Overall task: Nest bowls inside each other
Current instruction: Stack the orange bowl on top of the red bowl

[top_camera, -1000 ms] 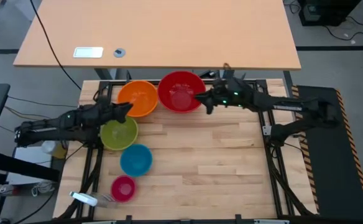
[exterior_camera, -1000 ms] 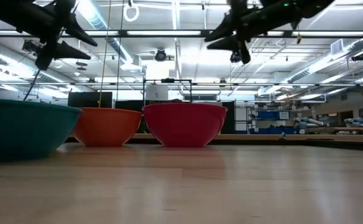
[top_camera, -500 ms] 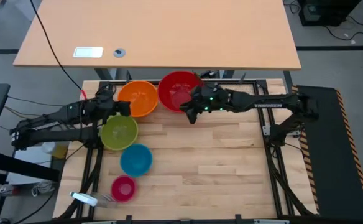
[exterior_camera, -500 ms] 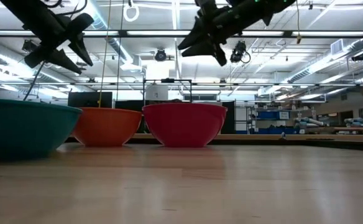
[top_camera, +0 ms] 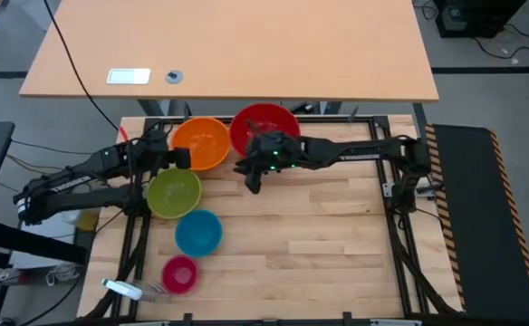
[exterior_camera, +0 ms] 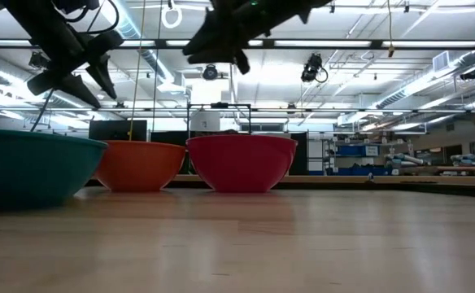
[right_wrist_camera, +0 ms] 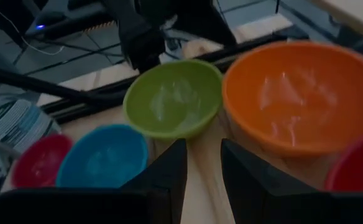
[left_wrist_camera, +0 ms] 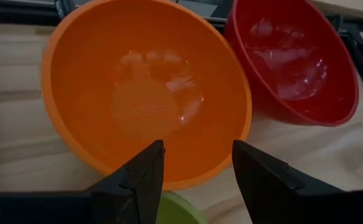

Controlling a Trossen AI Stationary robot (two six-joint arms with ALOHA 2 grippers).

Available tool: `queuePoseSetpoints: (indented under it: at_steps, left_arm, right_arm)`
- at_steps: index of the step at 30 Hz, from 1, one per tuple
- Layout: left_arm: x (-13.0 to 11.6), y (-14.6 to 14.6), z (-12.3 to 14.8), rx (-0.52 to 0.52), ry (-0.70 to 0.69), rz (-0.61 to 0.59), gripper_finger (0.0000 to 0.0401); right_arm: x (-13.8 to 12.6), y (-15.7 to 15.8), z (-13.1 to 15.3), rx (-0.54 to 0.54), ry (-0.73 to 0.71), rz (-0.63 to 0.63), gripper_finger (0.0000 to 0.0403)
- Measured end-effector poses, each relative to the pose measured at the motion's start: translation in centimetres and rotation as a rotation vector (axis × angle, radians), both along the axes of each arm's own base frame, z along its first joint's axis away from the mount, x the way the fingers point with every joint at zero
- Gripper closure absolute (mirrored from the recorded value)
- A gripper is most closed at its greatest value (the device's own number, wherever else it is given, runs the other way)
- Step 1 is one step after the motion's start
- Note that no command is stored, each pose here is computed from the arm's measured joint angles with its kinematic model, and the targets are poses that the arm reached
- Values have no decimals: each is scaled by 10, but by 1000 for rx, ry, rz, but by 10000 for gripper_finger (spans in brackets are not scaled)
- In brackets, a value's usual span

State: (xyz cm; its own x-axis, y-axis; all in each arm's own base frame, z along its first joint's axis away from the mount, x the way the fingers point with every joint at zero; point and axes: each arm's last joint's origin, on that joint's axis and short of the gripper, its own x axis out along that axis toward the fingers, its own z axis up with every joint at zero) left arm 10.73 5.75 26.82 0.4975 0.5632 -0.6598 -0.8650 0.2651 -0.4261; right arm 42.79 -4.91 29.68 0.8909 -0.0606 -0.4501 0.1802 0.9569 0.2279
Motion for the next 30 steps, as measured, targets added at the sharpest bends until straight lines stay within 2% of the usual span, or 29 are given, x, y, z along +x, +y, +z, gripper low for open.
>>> queuePoseSetpoints:
  at_steps: [5, 10, 13, 20, 24, 30]
  left_arm:
    - [-5, 4, -2, 29, 57, 52, 209]
    - [-12, 14, -1, 95, 102, 206, 209]
    - [-15, 23, -3, 98, 141, 291, 209]
    - [-15, 52, -19, 13, 303, 354, 209]
    - [-20, 66, -26, -22, 382, 399, 209]
    - [-32, 82, -32, -66, 428, 489, 209]
  right_arm:
    - [22, -8, -2, -12, -15, -1, 296]
    - [35, -14, -10, -14, -6, -4, 296]
    - [35, -11, -11, -15, 6, -4, 296]
    - [32, -11, -10, -9, 30, -7, 296]
    - [29, -11, -16, 10, 98, -14, 296]
    - [28, -6, -18, 10, 126, -3, 296]
